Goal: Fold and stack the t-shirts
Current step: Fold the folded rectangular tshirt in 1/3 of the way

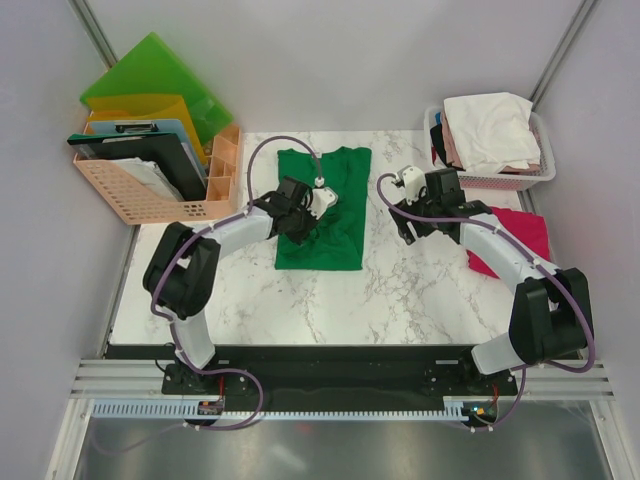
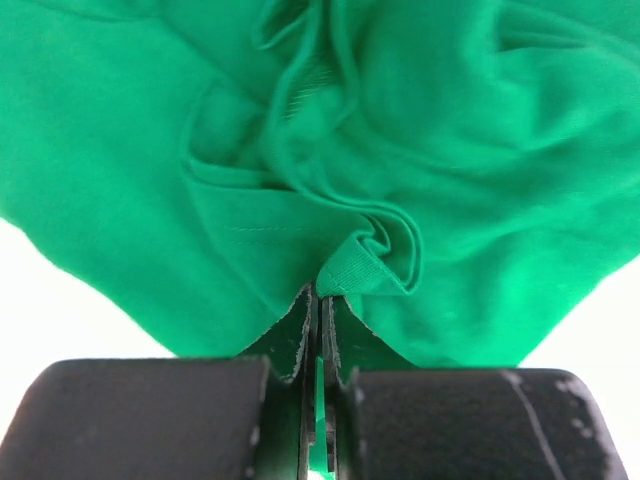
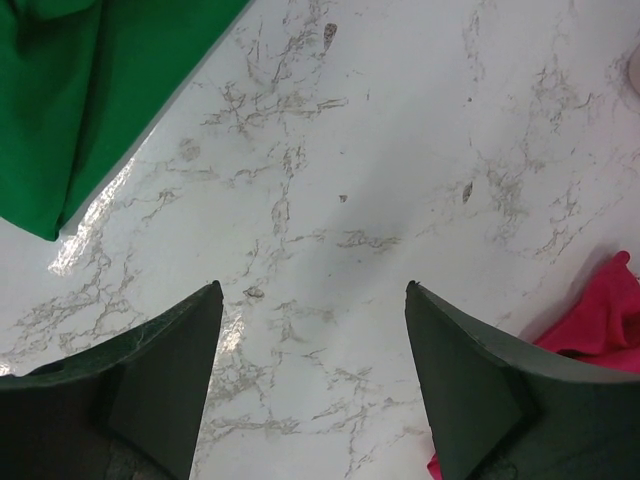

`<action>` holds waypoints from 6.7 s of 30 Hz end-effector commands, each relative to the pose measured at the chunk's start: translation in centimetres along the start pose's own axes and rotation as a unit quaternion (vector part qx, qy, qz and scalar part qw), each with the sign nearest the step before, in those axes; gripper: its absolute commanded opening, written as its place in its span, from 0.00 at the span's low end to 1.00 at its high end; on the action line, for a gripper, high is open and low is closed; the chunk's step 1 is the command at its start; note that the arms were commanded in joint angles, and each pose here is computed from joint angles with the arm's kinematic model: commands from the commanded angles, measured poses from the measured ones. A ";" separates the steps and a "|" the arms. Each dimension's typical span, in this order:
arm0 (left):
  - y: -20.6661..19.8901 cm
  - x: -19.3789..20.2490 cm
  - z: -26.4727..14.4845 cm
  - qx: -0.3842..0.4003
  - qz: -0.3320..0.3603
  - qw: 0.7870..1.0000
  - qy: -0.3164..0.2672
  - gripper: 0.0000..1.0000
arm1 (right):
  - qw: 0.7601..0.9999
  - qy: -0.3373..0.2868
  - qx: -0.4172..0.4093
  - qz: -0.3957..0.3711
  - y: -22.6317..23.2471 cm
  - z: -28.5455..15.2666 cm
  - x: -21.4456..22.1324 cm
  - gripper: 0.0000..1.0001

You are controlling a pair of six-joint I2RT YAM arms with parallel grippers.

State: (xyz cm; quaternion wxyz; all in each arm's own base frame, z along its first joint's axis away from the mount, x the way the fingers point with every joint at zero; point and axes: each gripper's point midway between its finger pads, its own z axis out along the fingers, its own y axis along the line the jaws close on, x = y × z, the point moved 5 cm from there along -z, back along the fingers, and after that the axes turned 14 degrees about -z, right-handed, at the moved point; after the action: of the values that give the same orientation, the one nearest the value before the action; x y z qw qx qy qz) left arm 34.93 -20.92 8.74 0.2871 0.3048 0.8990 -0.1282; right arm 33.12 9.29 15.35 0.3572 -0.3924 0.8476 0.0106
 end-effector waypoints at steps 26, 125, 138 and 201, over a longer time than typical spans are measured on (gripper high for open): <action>12.6 -5.5 -4.1 -0.206 0.012 0.973 -0.106 0.75 | 1.000 -0.015 -0.016 -0.004 0.4 0.0 0.0 0.90; 11.5 8.6 -16.0 -0.236 -0.061 0.957 -0.155 0.76 | 0.943 -0.155 -0.275 0.101 2.1 10.4 -15.5 0.00; 11.2 8.4 -15.7 -0.221 -0.065 0.960 -0.159 0.76 | 0.952 -0.102 -0.275 0.091 1.5 8.0 -11.7 0.89; 10.1 11.5 -12.2 -0.172 -0.078 0.976 -0.110 0.74 | 0.971 -0.112 -0.155 -0.144 8.6 2.9 -15.3 0.98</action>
State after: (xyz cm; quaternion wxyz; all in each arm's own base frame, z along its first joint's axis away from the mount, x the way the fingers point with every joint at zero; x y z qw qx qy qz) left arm 27.90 -2.38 11.10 0.4089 0.1654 0.8973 -0.0179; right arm 36.94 26.05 20.46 0.3846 -0.5356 0.7354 0.1558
